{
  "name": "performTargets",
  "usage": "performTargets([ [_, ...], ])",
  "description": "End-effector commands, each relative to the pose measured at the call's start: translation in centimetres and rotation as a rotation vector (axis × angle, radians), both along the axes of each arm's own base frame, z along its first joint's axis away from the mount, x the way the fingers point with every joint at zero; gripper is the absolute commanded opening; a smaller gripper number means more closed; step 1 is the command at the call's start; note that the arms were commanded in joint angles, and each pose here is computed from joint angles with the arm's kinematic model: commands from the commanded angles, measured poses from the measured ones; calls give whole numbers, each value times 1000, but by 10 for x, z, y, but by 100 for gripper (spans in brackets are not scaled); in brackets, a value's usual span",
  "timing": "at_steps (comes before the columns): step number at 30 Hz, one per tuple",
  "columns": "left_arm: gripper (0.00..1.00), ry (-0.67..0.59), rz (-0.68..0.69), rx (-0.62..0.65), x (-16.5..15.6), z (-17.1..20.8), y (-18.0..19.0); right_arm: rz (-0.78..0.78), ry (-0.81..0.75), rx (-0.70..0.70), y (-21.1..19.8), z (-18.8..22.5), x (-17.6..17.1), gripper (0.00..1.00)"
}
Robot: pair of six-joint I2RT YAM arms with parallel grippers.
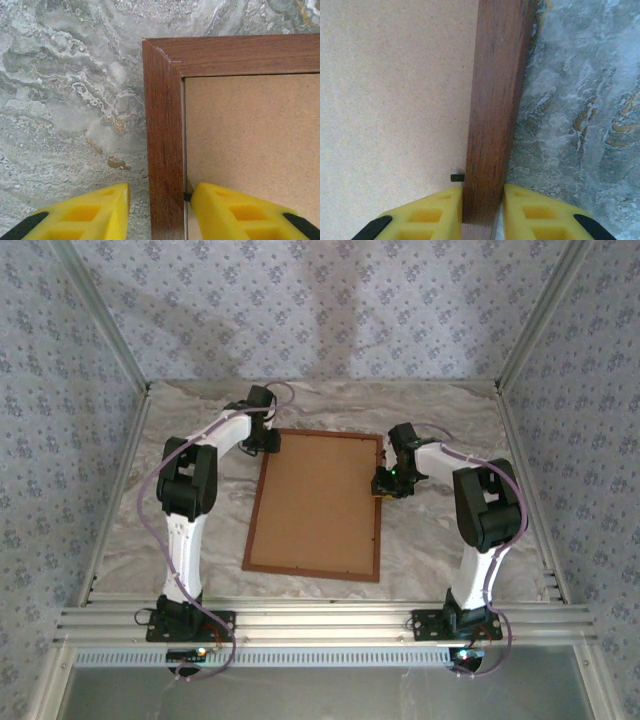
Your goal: Put the photo into the frame
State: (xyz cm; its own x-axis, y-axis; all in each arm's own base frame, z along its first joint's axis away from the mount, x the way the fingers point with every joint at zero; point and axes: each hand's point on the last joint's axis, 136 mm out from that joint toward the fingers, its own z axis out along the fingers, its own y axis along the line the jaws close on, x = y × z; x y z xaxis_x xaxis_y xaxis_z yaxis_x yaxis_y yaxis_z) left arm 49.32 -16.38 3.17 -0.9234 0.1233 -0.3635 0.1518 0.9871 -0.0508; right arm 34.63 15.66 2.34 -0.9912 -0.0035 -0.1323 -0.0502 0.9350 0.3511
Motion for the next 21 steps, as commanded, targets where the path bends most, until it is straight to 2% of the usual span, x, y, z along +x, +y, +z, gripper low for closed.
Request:
performTargets([
  [1,44,254,-96,-9,-63,-41,-26,28,-4,-33,-1,-10,2,26],
  [6,53,52,-41,-8,-38,18,-18,28,-3,-34,-2,-9,2,26],
  [10,56,-48,5,-60,-37,50,-10,27,-6,-32,-2,-9,3,26],
  [15,54,-24,42,-62,-62,49,8,30,-8,-31,-1,-8,3,26],
  [21,41,38,72,-70,-83,33,28,30,-7,-31,-3,-9,3,25],
])
